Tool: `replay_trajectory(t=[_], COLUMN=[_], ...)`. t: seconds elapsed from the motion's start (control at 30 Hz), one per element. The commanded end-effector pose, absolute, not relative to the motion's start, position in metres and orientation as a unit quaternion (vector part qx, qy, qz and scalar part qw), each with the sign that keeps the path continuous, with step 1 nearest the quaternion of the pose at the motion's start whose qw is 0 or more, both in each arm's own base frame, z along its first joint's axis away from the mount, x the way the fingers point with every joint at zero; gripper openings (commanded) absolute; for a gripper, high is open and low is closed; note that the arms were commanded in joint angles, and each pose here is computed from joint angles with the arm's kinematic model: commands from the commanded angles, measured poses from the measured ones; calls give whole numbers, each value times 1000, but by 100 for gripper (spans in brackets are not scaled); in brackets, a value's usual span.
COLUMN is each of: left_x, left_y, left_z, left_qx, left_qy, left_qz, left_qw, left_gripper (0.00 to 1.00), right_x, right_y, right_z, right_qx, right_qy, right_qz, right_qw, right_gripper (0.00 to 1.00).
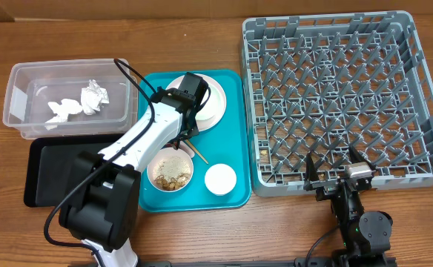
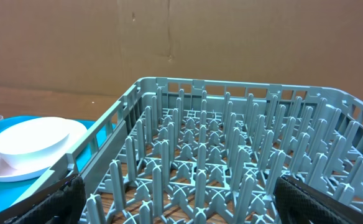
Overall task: Sort waste into correct bins and load items into the dishwasher
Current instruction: 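Reach the left gripper to the tray and grasp the red snack wrapper, then carry the red wrapper with the left gripper and drop it into the clear bin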
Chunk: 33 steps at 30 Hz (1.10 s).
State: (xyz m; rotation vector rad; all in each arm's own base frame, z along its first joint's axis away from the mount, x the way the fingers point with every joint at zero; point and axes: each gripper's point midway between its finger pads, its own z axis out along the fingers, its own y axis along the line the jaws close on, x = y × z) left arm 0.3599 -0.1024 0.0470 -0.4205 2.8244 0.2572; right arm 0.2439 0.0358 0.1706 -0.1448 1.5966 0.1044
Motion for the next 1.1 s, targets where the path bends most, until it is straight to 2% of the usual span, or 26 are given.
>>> replay_trajectory(t=[0.0, 0.2, 0.5, 0.8, 1.07], left_x=[358, 358, 357, 392, 415], left_y=[-98, -98, -95, -108, -86], left_z=[39, 39, 52, 154, 235], left_qx=[-154, -153, -148, -114, -159], left_qy=[974, 974, 975, 974, 956], left_qz=[100, 101, 108, 83, 57], left_qw=[132, 132, 125, 178, 238], left_gripper=[17, 5, 4, 4, 4], right_x=[244, 244, 244, 244, 244], right_y=[35, 35, 35, 35, 35], right_z=[169, 169, 169, 169, 169], right_qx=[-64, -64, -64, -64, -64], right_qy=[713, 713, 713, 713, 713], right_qz=[44, 44, 44, 44, 44], right_qw=[696, 696, 696, 696, 696], right_gripper=[100, 100, 100, 100, 100])
